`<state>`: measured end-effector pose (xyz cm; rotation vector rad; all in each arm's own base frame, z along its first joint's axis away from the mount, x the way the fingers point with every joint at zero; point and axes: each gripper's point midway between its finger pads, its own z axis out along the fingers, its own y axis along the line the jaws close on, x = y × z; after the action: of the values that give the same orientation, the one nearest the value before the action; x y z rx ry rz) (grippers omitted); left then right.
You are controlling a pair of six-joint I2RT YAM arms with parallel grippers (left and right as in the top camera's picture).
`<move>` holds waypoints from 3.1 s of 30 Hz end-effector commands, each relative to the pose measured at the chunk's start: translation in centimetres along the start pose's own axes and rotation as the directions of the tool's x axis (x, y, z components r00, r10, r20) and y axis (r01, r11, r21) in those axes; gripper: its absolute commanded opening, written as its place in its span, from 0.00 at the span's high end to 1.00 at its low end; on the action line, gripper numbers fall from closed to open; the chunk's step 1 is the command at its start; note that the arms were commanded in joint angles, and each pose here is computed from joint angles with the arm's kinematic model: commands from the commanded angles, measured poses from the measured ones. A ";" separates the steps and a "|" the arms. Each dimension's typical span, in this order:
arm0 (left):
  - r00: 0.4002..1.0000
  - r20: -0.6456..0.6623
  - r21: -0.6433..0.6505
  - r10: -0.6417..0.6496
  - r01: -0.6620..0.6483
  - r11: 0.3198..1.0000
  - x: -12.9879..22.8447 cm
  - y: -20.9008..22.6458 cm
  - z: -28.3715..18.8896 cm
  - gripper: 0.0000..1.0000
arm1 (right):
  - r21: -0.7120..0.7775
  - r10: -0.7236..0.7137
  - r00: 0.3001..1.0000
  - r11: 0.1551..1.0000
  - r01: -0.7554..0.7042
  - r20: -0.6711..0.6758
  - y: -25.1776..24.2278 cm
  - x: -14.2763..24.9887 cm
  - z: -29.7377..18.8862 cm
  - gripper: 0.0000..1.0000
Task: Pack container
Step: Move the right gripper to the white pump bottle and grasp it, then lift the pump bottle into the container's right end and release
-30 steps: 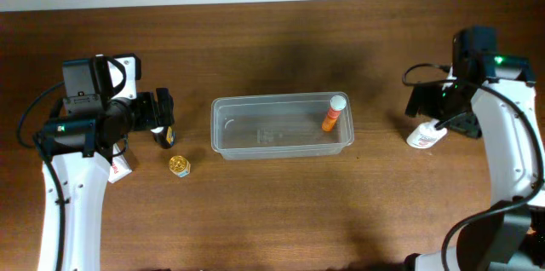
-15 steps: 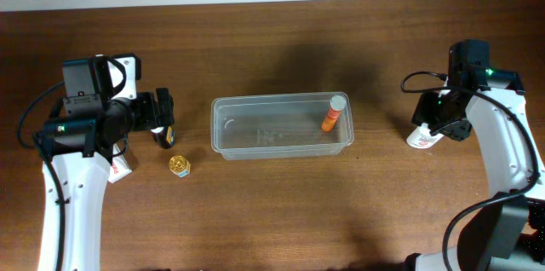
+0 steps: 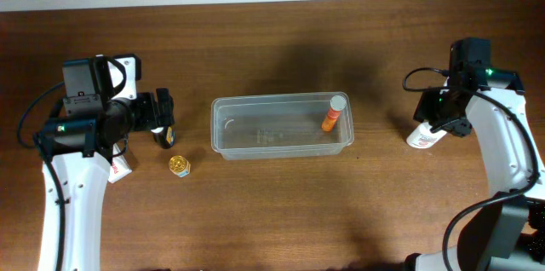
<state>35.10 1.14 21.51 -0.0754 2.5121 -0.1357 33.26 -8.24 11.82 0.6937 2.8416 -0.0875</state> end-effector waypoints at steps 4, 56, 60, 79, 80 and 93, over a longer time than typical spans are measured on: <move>1.000 0.018 -0.004 -0.008 0.008 1.000 -0.7 0.0 -0.4 0.01 | 0.038 0.011 0.999 0.999 -0.010 -0.037 -0.7 0.2 1.6 0.42; 1.000 0.018 -0.004 -0.008 0.008 1.000 -0.7 0.0 -0.4 0.00 | -0.257 -0.590 0.797 0.756 0.602 0.131 16.4 9.9 -10.5 0.80; 1.000 0.018 -0.004 -0.008 0.008 1.000 -0.7 0.0 -0.4 0.01 | -0.247 -0.605 0.794 0.760 0.601 0.069 17.1 9.8 -8.1 0.80; 1.000 0.018 -0.004 -0.008 0.008 1.000 -0.7 0.0 -0.4 0.01 | -0.231 -0.627 0.779 0.761 0.606 -0.023 18.7 9.4 -2.8 0.66; 1.000 0.018 -0.004 -0.008 0.008 1.000 -0.7 0.0 -0.4 0.01 | -0.231 -0.627 0.778 0.761 0.606 -0.023 18.7 9.4 -2.8 0.61; 1.000 0.018 -0.004 -0.008 0.008 1.000 -0.7 0.0 -0.4 0.01 | -0.231 -0.642 0.767 0.749 0.621 -0.020 18.7 9.4 -2.8 0.54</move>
<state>35.09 1.15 21.50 -0.0759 2.5124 -0.1356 32.86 12.48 11.84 -0.3164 3.0043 0.1542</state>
